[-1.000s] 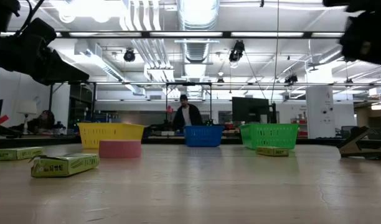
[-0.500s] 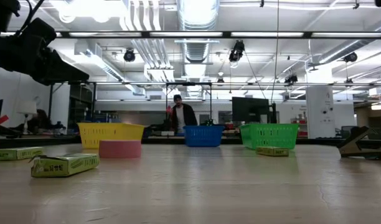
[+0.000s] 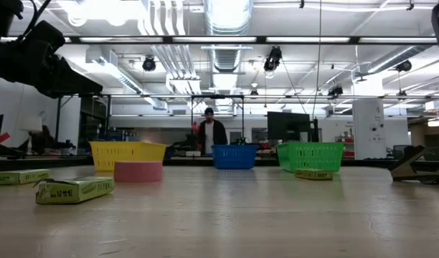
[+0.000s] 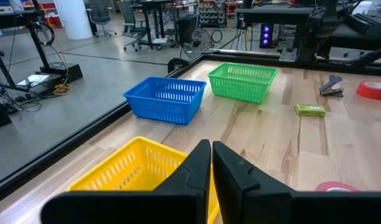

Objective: Pick and place Stapler, Stapler remover, tape
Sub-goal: Put the top red tape into the green basket

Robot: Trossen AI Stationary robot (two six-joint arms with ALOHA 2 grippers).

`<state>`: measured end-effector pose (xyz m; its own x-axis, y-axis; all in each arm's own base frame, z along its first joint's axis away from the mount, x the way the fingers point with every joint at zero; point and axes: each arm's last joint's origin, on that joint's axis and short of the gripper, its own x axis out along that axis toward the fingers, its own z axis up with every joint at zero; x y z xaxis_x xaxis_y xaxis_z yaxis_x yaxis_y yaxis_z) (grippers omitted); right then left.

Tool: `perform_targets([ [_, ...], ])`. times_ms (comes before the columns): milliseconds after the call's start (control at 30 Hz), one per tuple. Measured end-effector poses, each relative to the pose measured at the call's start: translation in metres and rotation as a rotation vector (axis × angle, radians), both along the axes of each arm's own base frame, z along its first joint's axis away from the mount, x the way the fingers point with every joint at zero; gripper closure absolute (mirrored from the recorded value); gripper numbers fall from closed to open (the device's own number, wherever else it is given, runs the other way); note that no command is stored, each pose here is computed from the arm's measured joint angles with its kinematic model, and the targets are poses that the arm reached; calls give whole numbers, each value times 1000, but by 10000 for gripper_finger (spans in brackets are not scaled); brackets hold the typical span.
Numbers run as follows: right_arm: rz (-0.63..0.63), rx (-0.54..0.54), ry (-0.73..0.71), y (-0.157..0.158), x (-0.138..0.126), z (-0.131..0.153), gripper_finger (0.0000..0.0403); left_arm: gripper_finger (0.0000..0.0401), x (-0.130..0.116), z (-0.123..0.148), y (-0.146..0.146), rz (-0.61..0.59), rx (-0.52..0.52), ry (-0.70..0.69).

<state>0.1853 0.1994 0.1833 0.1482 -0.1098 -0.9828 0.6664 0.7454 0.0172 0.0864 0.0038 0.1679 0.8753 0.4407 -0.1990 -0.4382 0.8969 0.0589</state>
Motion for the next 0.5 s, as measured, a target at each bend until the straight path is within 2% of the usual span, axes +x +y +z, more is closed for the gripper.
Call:
perform_targets([
  [200,-4,60,-46,-7,-5,-14,223,380,0,0,0,1,0,0],
  [500,-5,29,-14,-12,-10,-31,246,380,0,0,0,1,0,-2],
])
